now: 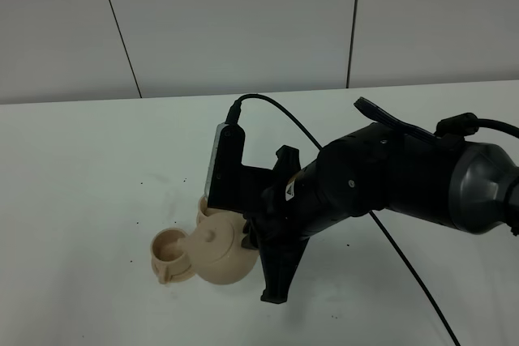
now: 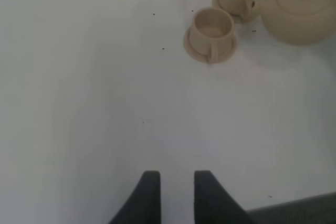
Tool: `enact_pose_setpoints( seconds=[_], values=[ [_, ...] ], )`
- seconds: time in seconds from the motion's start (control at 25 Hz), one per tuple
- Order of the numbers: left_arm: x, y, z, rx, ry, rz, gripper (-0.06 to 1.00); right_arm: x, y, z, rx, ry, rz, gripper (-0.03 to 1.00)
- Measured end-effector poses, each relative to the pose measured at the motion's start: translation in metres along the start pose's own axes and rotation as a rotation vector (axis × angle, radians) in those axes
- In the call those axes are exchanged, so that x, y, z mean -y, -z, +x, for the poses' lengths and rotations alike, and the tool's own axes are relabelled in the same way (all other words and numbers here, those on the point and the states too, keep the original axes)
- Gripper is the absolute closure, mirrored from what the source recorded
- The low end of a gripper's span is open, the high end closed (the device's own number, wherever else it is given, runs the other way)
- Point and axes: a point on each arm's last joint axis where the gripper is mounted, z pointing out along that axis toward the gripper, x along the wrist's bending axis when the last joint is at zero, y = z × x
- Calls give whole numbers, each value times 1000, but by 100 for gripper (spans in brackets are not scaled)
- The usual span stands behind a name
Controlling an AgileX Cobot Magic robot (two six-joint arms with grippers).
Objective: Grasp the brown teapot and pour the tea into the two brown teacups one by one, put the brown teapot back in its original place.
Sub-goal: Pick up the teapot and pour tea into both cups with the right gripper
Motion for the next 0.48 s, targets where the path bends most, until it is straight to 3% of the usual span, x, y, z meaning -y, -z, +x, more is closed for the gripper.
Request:
enact_pose_setpoints(
  seconds=[0.48],
  values=[
    [0,0,0,0,0,0,71,-19,-2,-19,33,85,-12,87]
  ],
)
